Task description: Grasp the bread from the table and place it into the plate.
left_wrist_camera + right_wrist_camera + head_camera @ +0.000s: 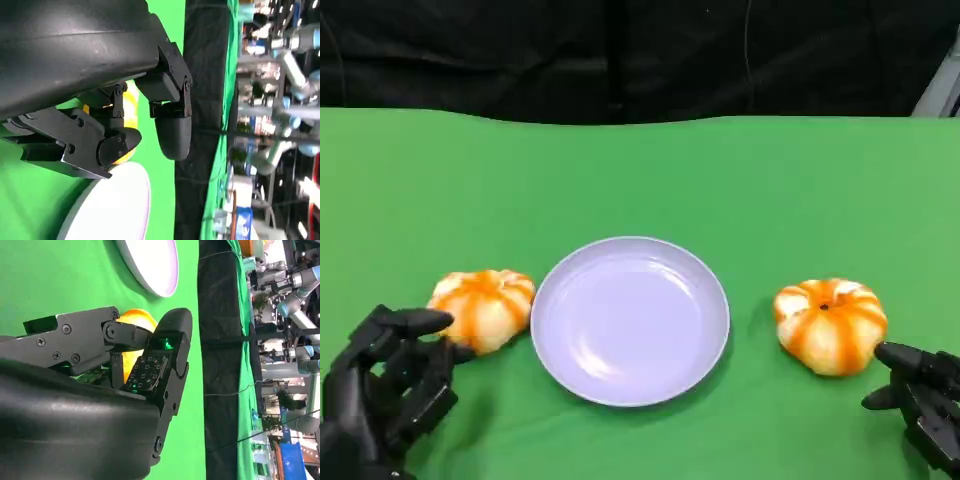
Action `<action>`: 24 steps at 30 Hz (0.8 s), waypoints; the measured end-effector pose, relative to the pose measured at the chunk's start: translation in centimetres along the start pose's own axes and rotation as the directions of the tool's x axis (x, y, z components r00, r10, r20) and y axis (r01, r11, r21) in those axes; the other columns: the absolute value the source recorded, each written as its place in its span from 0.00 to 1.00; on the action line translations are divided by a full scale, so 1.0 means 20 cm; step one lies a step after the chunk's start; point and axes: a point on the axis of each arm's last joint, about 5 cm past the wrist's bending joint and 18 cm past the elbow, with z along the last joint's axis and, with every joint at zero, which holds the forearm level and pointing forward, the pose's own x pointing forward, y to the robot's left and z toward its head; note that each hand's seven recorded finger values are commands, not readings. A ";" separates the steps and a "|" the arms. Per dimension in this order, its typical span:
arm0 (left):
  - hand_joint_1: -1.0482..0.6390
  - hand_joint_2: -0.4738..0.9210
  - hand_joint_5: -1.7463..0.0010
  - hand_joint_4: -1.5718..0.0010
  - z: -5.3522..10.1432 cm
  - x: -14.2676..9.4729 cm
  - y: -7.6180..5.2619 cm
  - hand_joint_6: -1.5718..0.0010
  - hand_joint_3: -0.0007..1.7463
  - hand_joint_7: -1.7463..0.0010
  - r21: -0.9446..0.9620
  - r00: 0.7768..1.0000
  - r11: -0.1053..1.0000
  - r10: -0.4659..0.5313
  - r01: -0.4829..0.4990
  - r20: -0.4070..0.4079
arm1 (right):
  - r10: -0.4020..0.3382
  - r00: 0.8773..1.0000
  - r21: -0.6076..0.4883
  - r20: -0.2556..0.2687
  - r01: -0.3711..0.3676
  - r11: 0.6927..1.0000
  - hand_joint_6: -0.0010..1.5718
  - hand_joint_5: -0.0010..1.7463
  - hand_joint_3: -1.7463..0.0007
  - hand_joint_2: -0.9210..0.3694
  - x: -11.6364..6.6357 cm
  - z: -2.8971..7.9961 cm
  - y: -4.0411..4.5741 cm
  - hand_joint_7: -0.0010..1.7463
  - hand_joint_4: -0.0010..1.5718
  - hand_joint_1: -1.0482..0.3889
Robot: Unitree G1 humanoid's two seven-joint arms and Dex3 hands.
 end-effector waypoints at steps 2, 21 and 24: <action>0.63 0.81 0.53 0.49 0.00 0.00 0.00 0.40 0.40 0.72 0.001 1.000 1.000 -0.013 0.013 -0.006 | 0.000 1.000 0.000 0.000 0.000 1.000 0.76 0.72 0.78 0.00 0.00 0.00 -0.001 0.06 0.45 0.68; 0.63 0.81 0.54 0.50 0.00 0.00 0.01 0.38 0.40 0.78 0.000 1.000 1.000 -0.019 0.019 -0.009 | 0.000 1.000 0.000 0.002 0.000 1.000 0.76 0.72 0.78 0.00 0.00 0.00 -0.001 0.07 0.45 0.68; 0.59 0.85 0.75 0.52 0.00 0.00 0.01 0.43 0.29 0.94 -0.009 0.999 0.999 -0.033 0.033 -0.011 | 0.000 1.000 0.000 0.001 0.000 1.000 0.75 0.72 0.76 0.00 0.00 0.00 -0.001 0.08 0.45 0.68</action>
